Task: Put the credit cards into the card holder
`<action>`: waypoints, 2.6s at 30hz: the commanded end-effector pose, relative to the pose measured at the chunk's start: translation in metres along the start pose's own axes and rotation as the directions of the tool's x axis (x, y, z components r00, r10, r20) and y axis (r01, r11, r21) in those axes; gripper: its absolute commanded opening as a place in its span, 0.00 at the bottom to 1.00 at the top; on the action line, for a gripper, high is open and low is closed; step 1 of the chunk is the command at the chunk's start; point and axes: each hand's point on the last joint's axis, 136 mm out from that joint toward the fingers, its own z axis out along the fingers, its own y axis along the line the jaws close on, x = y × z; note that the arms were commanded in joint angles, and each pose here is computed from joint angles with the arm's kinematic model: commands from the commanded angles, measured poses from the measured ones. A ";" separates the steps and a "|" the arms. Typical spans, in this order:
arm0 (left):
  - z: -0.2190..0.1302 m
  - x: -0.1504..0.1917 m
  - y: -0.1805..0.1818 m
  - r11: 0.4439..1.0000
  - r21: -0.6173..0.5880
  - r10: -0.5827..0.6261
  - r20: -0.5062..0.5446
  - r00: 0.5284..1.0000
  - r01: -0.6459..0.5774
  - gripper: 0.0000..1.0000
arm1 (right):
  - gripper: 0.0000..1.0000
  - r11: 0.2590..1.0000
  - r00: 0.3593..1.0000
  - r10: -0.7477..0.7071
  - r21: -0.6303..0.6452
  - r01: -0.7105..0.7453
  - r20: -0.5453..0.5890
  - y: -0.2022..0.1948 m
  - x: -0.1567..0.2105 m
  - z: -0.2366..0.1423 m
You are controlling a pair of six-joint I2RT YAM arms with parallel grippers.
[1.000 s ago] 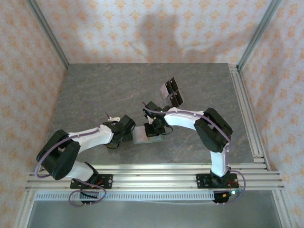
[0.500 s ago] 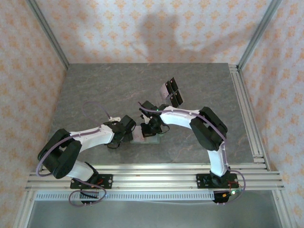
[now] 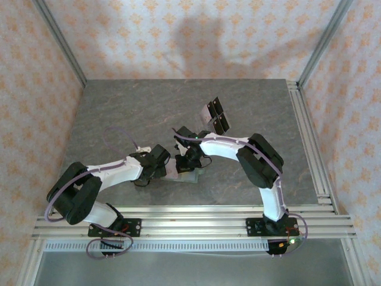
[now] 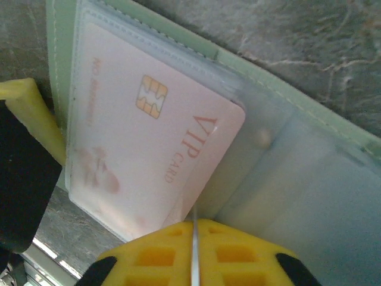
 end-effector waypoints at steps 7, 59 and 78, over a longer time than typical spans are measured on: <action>-0.012 -0.003 0.014 0.999 -0.037 0.006 0.038 0.999 -0.005 1.00 | 0.37 0.988 0.984 -0.024 0.154 -0.003 0.175 -0.025 -0.010 -0.070; -0.030 -0.024 0.001 1.000 0.005 0.012 0.084 0.996 -0.013 1.00 | 0.40 0.944 0.987 -0.095 0.328 0.048 0.129 -0.071 -0.026 -0.066; -0.047 -0.049 0.005 1.000 0.002 -0.012 0.140 0.990 0.012 1.00 | 0.40 0.968 0.973 -0.116 0.242 0.067 0.198 -0.042 -0.029 -0.097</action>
